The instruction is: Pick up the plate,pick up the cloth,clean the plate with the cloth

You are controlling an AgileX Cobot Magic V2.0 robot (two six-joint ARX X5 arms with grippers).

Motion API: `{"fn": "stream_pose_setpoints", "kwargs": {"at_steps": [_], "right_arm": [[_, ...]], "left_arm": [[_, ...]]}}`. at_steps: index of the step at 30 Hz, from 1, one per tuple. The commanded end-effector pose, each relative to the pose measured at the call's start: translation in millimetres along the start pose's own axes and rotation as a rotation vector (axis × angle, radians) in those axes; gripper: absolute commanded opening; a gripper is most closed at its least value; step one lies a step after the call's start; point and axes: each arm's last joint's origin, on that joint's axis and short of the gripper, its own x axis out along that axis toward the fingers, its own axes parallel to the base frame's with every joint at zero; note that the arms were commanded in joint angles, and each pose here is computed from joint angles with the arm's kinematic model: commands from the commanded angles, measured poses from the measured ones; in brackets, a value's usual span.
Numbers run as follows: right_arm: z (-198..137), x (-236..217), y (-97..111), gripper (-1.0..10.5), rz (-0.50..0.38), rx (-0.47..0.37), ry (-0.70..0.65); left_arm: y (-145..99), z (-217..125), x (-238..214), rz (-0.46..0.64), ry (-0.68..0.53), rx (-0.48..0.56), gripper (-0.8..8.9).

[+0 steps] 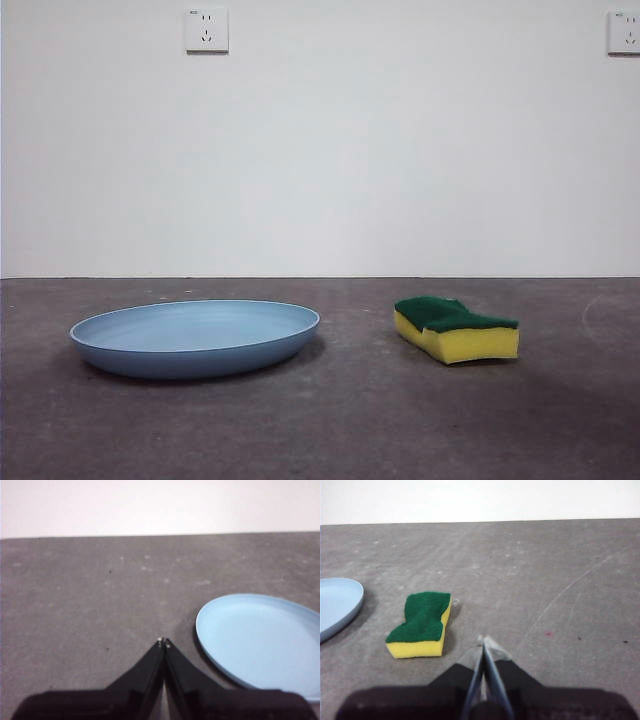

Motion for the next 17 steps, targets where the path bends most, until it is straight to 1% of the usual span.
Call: {"fn": "stream_pose_setpoints", "kwargs": {"at_steps": [1,3,5,6,9,11,17], "right_arm": [[-2,1,0,0.0,-0.003,0.111,-0.003],[0,1,0,-0.1,-0.003,0.168,-0.018],[3,0,0,-0.1,-0.006,0.194,-0.030],[6,-1,0,-0.1,-0.005,0.207,-0.033],[16,-2,0,-0.1,-0.001,0.249,-0.038],[24,-3,1,-0.1,0.000,0.263,-0.038],[63,-3,2,-0.1,0.003,0.265,-0.028]], "left_arm": [[0,-3,1,-0.005,-0.002,-0.059,-0.05],[-1,0,1,-0.033,-0.018,-0.099,-0.06],[-3,6,0,-0.106,-0.052,-0.102,-0.06],[-4,10,-2,-0.125,-0.065,-0.119,-0.06],[-4,23,-6,-0.126,-0.057,-0.178,-0.06],[-4,31,-7,-0.111,-0.030,-0.180,-0.06],[-5,57,-3,-0.101,0.057,-0.186,-0.06]]}}
